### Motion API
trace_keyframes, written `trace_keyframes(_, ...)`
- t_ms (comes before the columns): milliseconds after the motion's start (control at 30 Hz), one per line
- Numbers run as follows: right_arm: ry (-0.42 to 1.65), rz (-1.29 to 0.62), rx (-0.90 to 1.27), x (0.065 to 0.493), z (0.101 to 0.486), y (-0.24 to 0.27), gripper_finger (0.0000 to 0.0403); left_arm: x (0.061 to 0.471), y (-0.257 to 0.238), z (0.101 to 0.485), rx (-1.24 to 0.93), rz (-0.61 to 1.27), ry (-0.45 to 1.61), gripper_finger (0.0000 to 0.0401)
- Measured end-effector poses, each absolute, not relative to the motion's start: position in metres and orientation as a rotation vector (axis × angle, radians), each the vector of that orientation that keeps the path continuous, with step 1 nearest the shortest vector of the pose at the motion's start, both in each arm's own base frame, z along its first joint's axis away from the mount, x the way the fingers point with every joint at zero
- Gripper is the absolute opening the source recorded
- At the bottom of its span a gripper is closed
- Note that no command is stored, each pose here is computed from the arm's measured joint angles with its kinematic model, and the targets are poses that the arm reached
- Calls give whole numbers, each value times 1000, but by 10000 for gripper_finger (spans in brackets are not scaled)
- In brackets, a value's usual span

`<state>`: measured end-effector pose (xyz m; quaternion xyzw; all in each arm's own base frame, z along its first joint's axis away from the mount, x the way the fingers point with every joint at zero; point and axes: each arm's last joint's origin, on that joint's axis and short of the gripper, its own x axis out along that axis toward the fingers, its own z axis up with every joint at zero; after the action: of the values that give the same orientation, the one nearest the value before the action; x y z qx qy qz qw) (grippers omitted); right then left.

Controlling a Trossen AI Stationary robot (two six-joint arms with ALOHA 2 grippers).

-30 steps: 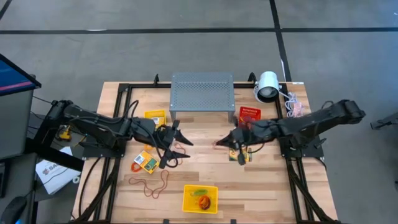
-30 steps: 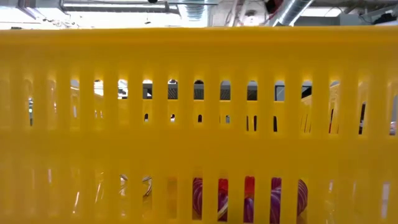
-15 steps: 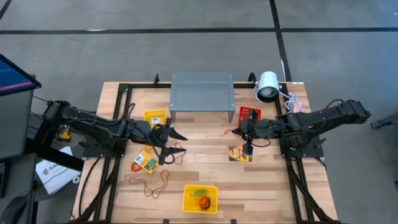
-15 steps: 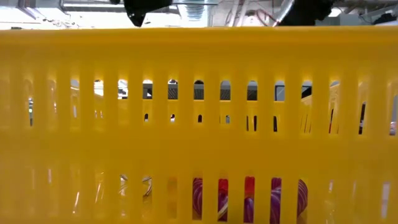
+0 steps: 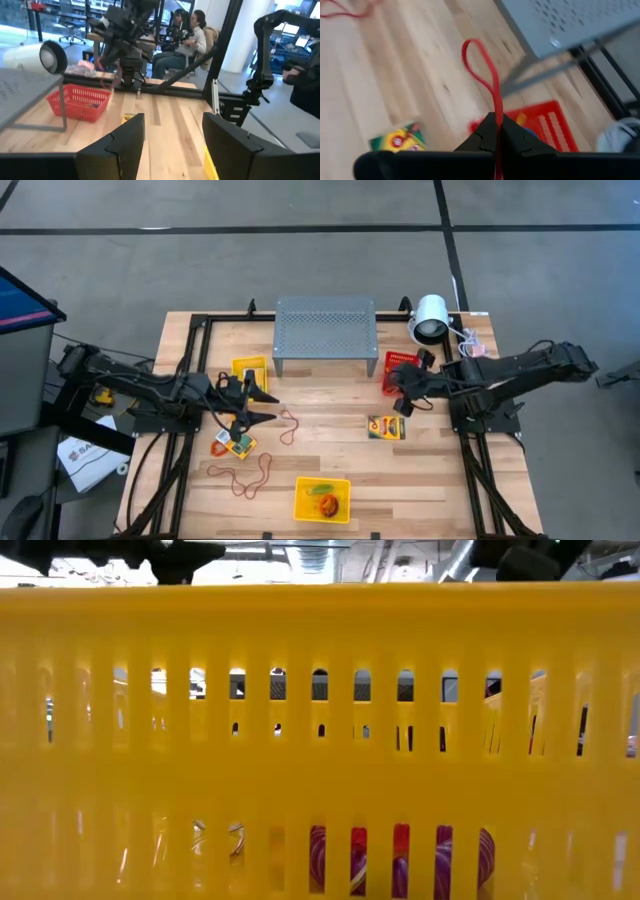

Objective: Pick & Place Office Desk Supplies
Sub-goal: Put the red rubber band into the red bin

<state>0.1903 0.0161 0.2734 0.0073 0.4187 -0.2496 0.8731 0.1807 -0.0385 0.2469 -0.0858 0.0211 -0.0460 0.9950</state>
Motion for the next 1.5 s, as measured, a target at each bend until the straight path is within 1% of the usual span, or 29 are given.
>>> trace_keyframes(267,962,-663,69,183,269,-9,0,181,-41,240,-202,-108,47,194)
trace_keyframes(567,1016,-735,188,180,263,-35,0,180,-44,241,-202,-125,46,190)
trace_keyframes(767,1041,-749,269,177,241,-44,0,180,-44,241,-206,-125,47,190)
trace_keyframes(1000,1050,-686,331,180,218,-43,0,180,-44,241,-207,-125,47,190)
trace_keyframes(1167,1125,-686,345,183,196,-43,0,180,-45,241,-208,-125,47,190)
trace_keyframes(1500,1230,-667,323,201,170,-46,0,180,-46,240,-215,-130,55,190)
